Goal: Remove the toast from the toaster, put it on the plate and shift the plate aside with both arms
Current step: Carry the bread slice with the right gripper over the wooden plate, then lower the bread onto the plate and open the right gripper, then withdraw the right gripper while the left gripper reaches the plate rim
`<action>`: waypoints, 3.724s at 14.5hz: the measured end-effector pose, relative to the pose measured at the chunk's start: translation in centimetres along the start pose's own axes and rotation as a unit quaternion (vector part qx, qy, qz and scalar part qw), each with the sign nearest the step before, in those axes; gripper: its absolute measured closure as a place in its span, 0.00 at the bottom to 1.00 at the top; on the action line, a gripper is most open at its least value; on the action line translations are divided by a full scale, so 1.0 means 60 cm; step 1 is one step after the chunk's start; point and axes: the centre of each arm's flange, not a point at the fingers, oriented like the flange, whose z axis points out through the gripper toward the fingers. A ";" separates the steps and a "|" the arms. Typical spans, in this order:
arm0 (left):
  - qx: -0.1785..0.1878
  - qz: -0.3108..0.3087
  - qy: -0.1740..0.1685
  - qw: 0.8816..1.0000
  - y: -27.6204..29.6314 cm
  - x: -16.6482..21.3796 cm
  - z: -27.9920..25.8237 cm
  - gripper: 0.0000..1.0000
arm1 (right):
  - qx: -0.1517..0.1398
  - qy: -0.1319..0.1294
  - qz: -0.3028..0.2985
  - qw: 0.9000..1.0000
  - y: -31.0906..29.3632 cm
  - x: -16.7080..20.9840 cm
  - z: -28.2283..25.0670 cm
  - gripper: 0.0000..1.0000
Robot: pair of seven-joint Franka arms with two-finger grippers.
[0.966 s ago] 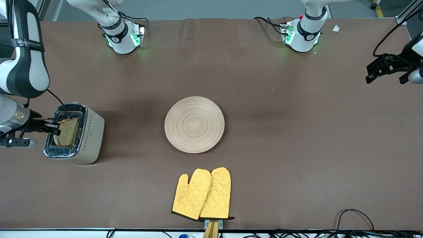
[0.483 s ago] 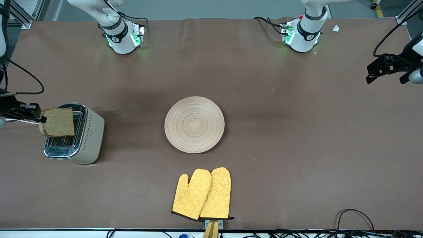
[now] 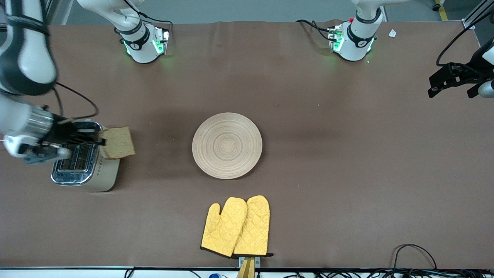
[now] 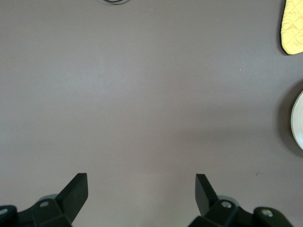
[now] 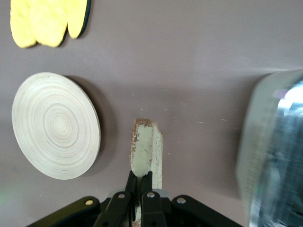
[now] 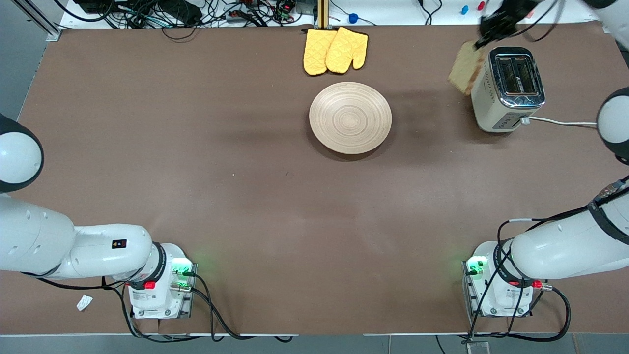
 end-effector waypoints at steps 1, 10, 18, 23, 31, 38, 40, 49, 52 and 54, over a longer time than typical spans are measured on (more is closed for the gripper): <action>0.000 0.000 0.000 1.000 0.000 0.000 0.000 0.00 | 0.013 0.007 0.003 1.000 -0.026 0.003 0.047 0.94; 0.000 0.000 -0.001 1.000 0.000 0.001 0.003 0.00 | 0.242 0.106 0.151 0.953 -0.289 -0.083 0.304 0.94; 0.000 0.000 -0.002 1.000 -0.001 0.003 0.005 0.00 | 0.297 0.171 0.089 0.935 -0.209 -0.123 0.454 0.94; 0.000 -0.001 -0.003 1.000 -0.002 0.003 0.005 0.00 | 0.275 0.189 0.081 0.939 -0.140 -0.116 0.451 0.84; 0.000 -0.001 -0.003 1.000 -0.003 0.003 0.005 0.00 | 0.195 0.189 0.078 0.959 -0.038 -0.153 0.447 0.01; -0.003 0.000 -0.029 1.000 -0.005 0.027 0.054 0.00 | 0.122 0.235 0.075 0.961 -0.054 -0.174 0.376 0.00; -0.014 0.001 -0.046 0.999 -0.002 0.043 0.086 0.00 | 0.113 0.236 0.069 0.963 -0.040 -0.176 0.366 0.00; -0.231 0.077 -0.121 0.962 0.070 0.142 0.399 0.00 | 0.092 0.149 -0.019 0.984 -0.015 -0.067 0.273 0.00; -0.307 0.091 -0.120 0.940 0.116 0.141 0.491 0.00 | 0.032 0.060 0.007 0.998 -0.063 -0.030 0.218 0.00; -0.359 0.096 -0.119 0.921 0.145 0.142 0.546 0.00 | -0.015 0.028 0.009 0.999 -0.072 -0.014 0.150 0.00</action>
